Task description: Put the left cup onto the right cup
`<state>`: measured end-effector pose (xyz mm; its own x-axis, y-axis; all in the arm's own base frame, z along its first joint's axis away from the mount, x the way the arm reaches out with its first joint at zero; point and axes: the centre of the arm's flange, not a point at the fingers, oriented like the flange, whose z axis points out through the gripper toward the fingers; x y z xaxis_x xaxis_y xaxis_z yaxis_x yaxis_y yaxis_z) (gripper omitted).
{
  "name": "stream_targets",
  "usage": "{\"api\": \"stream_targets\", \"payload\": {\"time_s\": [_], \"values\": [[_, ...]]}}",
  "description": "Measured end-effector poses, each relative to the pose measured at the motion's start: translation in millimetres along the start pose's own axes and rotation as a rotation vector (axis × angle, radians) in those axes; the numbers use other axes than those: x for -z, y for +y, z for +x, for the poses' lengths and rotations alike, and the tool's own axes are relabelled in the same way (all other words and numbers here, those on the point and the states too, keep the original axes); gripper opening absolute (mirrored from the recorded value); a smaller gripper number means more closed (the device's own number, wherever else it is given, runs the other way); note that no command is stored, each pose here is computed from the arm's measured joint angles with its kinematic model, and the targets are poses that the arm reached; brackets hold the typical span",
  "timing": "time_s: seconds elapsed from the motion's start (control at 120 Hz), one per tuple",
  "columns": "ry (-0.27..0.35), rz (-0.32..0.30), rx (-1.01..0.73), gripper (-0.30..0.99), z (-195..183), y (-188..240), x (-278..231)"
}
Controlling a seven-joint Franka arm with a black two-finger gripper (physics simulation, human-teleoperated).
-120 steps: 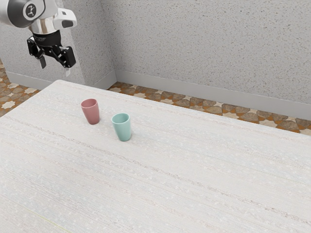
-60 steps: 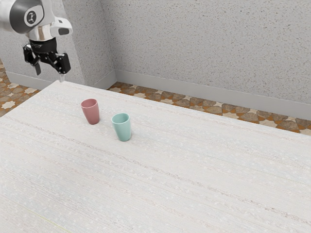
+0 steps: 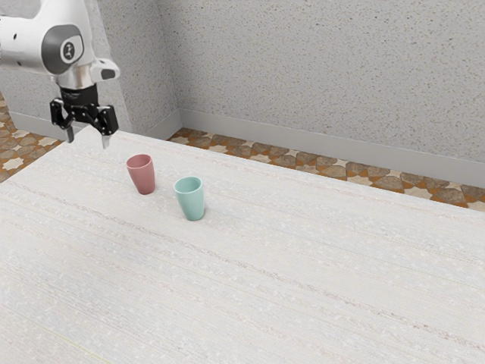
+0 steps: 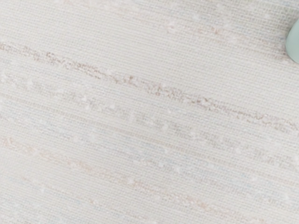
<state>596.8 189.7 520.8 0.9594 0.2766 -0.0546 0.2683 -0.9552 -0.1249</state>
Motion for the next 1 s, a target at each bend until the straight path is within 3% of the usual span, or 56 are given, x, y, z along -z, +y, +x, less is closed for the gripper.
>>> {"api": "stream_targets", "payload": {"time_s": [0.417,1.0], "values": [[-0.008,-0.018,-0.002,0.69,53.9,-13.9,-45.2],[0.063,-0.05,0.039,0.69,104.8,-28.0,-98.8]]}}
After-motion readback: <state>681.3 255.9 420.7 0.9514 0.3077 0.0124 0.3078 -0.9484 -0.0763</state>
